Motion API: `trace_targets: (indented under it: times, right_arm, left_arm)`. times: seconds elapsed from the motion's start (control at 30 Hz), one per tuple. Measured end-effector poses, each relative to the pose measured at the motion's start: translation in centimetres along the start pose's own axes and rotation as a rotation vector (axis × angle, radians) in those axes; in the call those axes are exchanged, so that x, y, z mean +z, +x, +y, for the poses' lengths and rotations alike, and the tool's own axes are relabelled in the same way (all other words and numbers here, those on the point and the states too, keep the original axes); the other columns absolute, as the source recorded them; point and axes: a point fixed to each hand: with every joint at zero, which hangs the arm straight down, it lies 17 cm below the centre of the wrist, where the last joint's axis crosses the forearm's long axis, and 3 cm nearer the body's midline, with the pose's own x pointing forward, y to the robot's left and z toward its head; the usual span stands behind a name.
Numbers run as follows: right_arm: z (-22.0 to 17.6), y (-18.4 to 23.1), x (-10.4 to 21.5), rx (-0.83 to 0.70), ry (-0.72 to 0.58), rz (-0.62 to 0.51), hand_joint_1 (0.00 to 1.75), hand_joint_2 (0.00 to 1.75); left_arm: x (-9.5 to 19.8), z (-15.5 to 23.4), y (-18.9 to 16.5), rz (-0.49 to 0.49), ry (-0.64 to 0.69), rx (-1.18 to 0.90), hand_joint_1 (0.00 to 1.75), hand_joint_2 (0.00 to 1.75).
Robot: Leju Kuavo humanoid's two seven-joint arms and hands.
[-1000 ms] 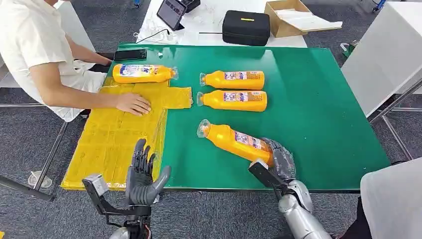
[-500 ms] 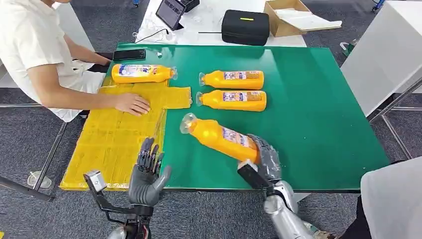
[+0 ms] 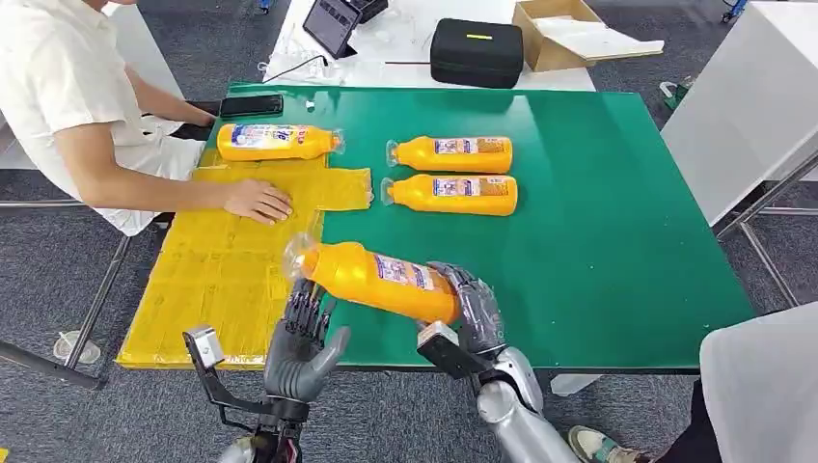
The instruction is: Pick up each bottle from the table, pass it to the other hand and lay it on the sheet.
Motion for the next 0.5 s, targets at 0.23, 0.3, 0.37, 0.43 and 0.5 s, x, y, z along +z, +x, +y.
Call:
trace_targets:
  times: [0.23, 0.3, 0.37, 0.43, 0.5]
  right_arm:
    - [2.9, 2.4, -0.1, -0.031, 0.079, -0.063, 1.75, 1.75]
    - [3.5, 3.0, -0.2, -0.037, 0.089, -0.074, 1.75, 1.75]
    - [3.8, 3.3, -0.4, -0.040, 0.096, -0.081, 1.75, 1.75]
    - [4.2, 3.7, -0.4, -0.042, 0.106, -0.090, 1.75, 1.75]
    - [4.5, 3.9, -0.4, -0.045, 0.113, -0.095, 1.75, 1.75]
  left_arm:
    - [-0.9, -0.9, 0.4, -0.006, -0.039, -0.029, 0.00, 1.75]
    - [-1.1, -0.9, 0.5, -0.007, -0.040, -0.030, 0.00, 1.75]
    - [-1.2, -0.8, 0.6, -0.010, -0.039, -0.030, 0.00, 1.75]
    - [-1.3, -0.8, 0.5, -0.006, -0.038, -0.030, 0.00, 1.75]
    - [-1.3, -0.9, 0.5, -0.007, -0.038, -0.028, 0.00, 1.75]
